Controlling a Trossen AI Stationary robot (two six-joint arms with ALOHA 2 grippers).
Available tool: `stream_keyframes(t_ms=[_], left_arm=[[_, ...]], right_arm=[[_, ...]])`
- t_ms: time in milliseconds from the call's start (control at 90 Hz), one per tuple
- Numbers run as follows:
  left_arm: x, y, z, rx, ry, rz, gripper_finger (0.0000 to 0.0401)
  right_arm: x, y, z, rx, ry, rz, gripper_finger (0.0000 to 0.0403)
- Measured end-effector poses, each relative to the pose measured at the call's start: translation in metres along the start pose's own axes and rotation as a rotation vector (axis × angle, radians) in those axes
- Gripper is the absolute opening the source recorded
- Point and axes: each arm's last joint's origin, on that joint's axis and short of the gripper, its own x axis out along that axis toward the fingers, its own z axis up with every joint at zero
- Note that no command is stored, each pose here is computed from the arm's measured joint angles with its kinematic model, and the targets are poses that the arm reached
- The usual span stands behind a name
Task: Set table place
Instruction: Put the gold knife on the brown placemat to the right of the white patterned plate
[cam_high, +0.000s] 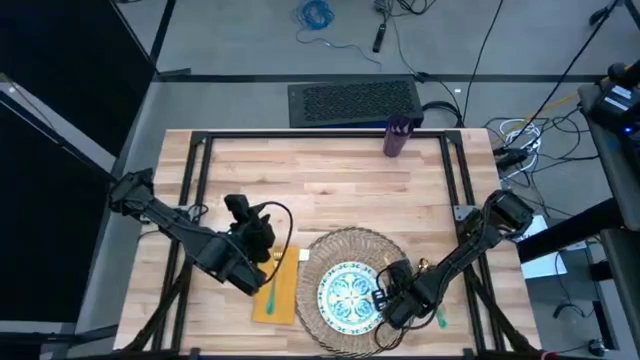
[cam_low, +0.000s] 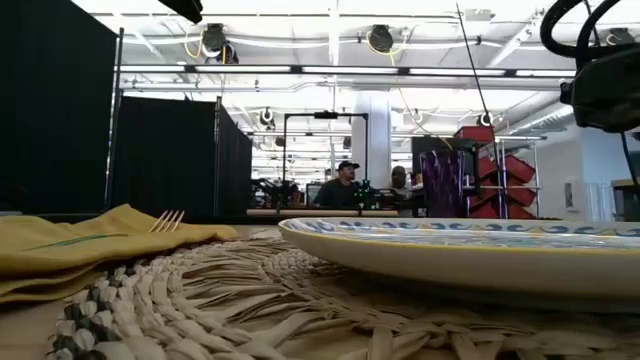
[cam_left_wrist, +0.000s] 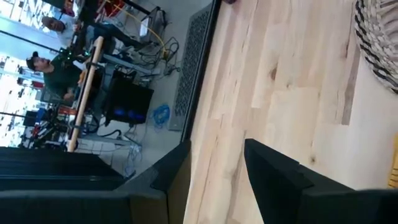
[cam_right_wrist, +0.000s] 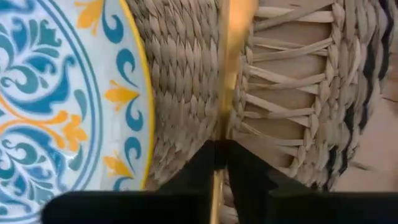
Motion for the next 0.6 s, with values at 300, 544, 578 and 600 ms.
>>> stream_keyframes(t_ms=[300,544,578,600], left_arm=[[0.000,0.000,0.000,0.000,0.000,0.000,0.0136],[0.000,0.000,0.000,-0.001,0.000,0.000,0.0136],[0.000,0.000,0.000,-0.001,0.000,0.000,0.0136],[0.000,0.000,0.000,-0.001,0.000,0.000,0.0136]], right_arm=[[-0.011,0.000,0.007,-0.010,-0.025,-0.050,0.0002],[-0.030,0.001,0.010,0.031,-0.041,-0.059,0.0001],[-0.030,0.001,0.008,0.046,-0.029,-0.063,0.0001],[-0.030,0.000,0.007,0.054,-0.023,-0.067,0.0001]])
